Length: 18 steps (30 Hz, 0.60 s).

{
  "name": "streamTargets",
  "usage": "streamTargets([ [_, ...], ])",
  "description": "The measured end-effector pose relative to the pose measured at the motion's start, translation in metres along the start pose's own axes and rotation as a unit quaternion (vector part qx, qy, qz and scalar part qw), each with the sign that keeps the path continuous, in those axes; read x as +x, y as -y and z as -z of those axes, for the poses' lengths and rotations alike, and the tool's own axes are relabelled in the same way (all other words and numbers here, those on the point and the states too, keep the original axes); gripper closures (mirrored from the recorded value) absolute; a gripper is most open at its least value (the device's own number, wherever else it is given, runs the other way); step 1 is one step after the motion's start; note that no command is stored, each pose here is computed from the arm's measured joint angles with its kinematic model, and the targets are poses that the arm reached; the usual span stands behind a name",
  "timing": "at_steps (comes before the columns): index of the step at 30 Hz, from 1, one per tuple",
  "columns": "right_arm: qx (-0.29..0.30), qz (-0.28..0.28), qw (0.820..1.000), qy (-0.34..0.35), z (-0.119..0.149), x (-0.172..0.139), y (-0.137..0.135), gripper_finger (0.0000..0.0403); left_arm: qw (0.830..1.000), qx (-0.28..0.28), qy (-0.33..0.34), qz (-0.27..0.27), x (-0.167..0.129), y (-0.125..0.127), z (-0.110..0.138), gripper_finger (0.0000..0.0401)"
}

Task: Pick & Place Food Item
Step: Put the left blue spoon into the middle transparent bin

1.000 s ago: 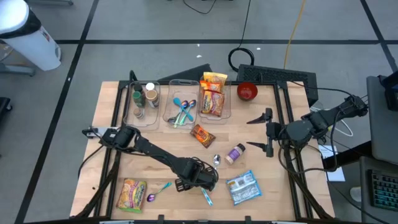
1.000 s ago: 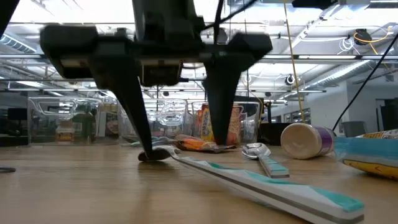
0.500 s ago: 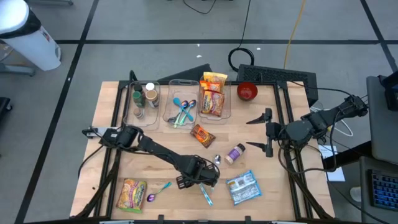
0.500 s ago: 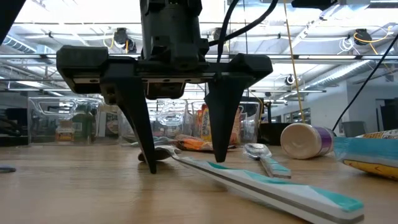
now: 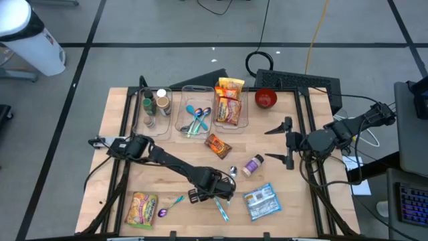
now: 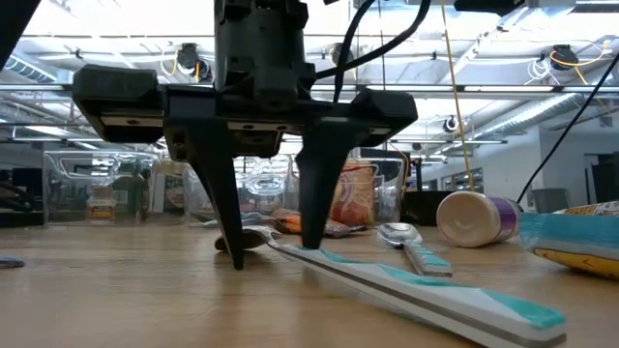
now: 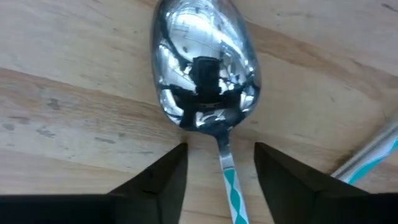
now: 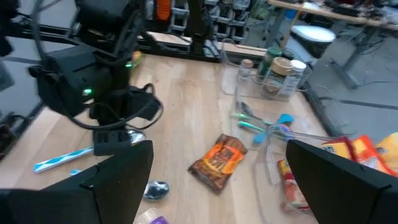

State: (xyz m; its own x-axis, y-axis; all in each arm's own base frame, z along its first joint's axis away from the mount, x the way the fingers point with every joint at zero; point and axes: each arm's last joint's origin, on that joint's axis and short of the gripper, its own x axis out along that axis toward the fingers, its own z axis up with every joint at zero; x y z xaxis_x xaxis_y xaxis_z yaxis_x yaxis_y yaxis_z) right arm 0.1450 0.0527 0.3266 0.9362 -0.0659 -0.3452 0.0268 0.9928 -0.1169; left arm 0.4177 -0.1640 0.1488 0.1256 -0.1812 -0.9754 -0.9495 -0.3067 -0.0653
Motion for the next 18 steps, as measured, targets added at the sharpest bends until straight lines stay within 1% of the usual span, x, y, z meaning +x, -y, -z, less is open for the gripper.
streamTargets([
  [5,0.002,-0.014,1.000,-0.001,0.0000,0.0000,-0.0008,0.0039,1.000,0.011,-0.003,-0.002,0.0001,-0.0001,0.0002,0.0268],
  [10,0.002,-0.015,1.000,-0.001,0.0000,-0.0002,-0.0008,0.0039,1.000,0.014,-0.003,-0.002,0.0001,-0.0002,0.0003,0.0320],
  [15,0.002,-0.015,1.000,-0.001,0.0001,-0.0002,-0.0008,0.0039,0.999,0.039,0.000,0.001,0.0001,0.0000,0.0002,0.0373],
  [16,0.002,-0.015,1.000,-0.001,0.0001,-0.0002,-0.0008,0.0039,0.999,0.045,-0.001,0.002,0.0001,0.0002,0.0003,0.0383],
  [18,0.002,-0.015,1.000,-0.001,0.0001,-0.0002,-0.0008,0.0039,0.998,0.059,-0.002,0.003,0.0001,0.0002,0.0008,0.0389],
])
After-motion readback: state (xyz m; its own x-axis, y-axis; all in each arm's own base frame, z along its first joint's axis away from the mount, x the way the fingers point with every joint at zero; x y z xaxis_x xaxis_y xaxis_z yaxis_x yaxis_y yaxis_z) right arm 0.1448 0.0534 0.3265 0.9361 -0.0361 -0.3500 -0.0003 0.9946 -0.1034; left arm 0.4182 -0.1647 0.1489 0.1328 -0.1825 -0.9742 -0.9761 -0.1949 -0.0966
